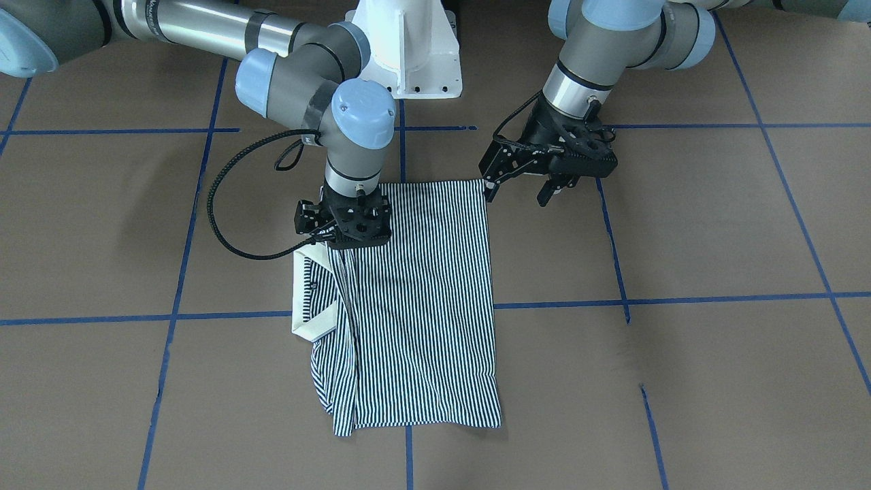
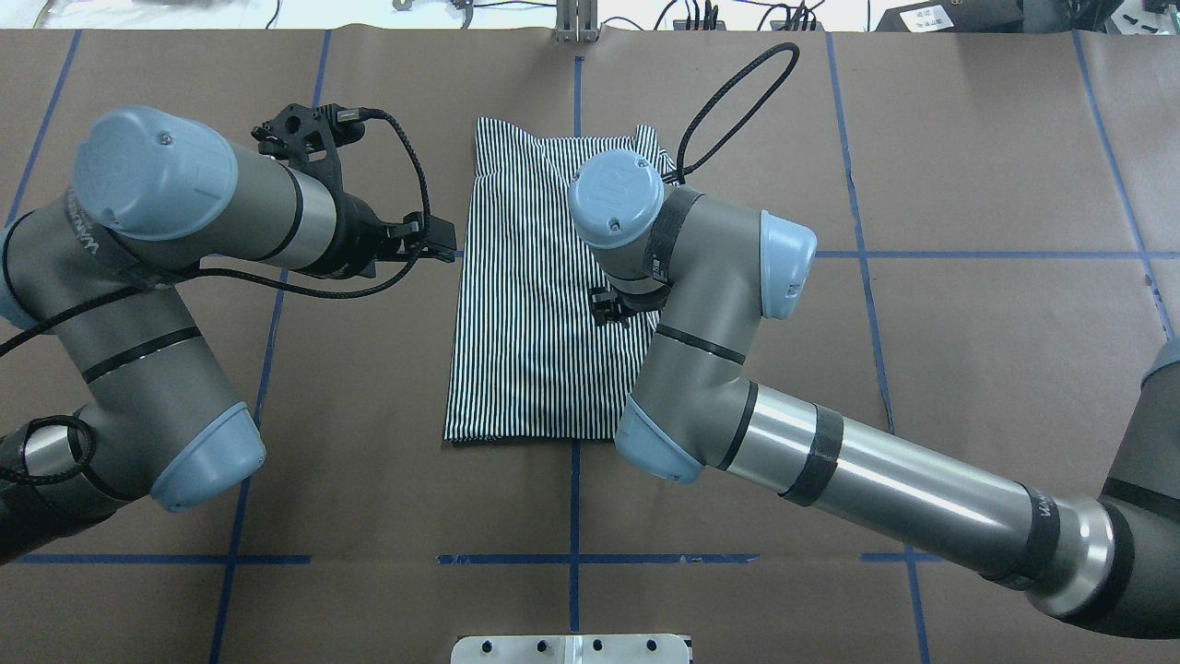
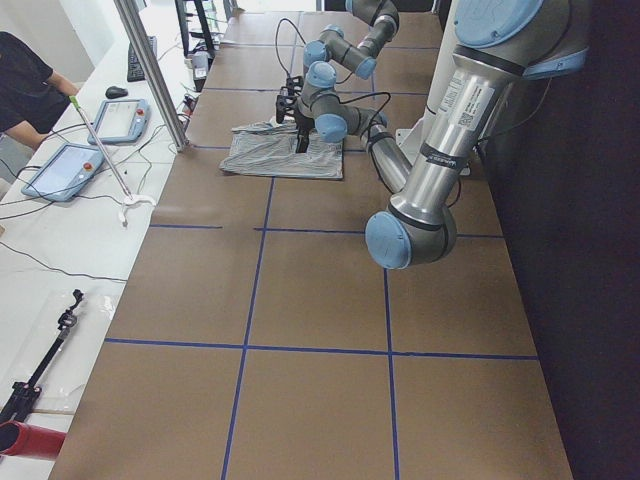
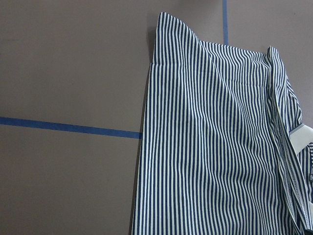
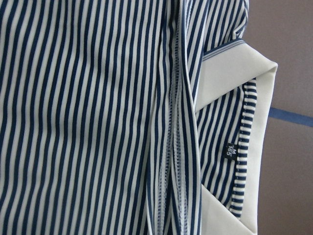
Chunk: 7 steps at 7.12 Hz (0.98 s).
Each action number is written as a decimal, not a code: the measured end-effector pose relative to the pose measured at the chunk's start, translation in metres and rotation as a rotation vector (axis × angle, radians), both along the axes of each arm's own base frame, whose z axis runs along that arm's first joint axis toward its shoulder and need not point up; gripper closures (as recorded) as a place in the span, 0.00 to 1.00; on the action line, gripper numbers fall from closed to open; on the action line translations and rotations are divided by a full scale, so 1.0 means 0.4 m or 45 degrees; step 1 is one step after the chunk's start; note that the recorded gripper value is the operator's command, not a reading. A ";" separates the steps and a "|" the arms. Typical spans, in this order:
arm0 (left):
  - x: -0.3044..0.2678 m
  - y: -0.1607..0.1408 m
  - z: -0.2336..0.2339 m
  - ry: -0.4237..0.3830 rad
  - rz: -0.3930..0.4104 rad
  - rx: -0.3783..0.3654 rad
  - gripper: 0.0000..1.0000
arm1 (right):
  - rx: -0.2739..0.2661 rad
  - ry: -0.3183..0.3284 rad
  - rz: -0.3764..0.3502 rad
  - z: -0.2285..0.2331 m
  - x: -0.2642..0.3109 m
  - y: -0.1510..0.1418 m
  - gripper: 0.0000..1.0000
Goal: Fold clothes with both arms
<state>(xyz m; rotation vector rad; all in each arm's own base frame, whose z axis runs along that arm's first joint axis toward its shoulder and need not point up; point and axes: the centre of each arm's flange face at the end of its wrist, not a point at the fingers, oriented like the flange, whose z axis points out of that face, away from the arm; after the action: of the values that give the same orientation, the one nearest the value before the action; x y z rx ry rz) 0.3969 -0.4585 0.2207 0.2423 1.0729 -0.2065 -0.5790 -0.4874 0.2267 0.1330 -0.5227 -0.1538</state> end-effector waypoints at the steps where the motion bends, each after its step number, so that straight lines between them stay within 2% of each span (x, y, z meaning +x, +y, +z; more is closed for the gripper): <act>1: -0.001 0.001 -0.001 0.001 0.001 0.000 0.00 | -0.002 0.013 -0.011 0.014 -0.013 -0.005 0.00; 7: -0.006 0.004 -0.007 0.011 0.000 0.007 0.00 | -0.048 0.127 -0.083 0.107 -0.026 0.005 0.00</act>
<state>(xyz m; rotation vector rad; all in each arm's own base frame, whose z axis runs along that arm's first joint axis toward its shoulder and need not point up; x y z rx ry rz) 0.3944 -0.4570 0.2178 0.2469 1.0819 -0.2045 -0.5895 -0.4856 0.2694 0.0709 -0.4308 -0.2132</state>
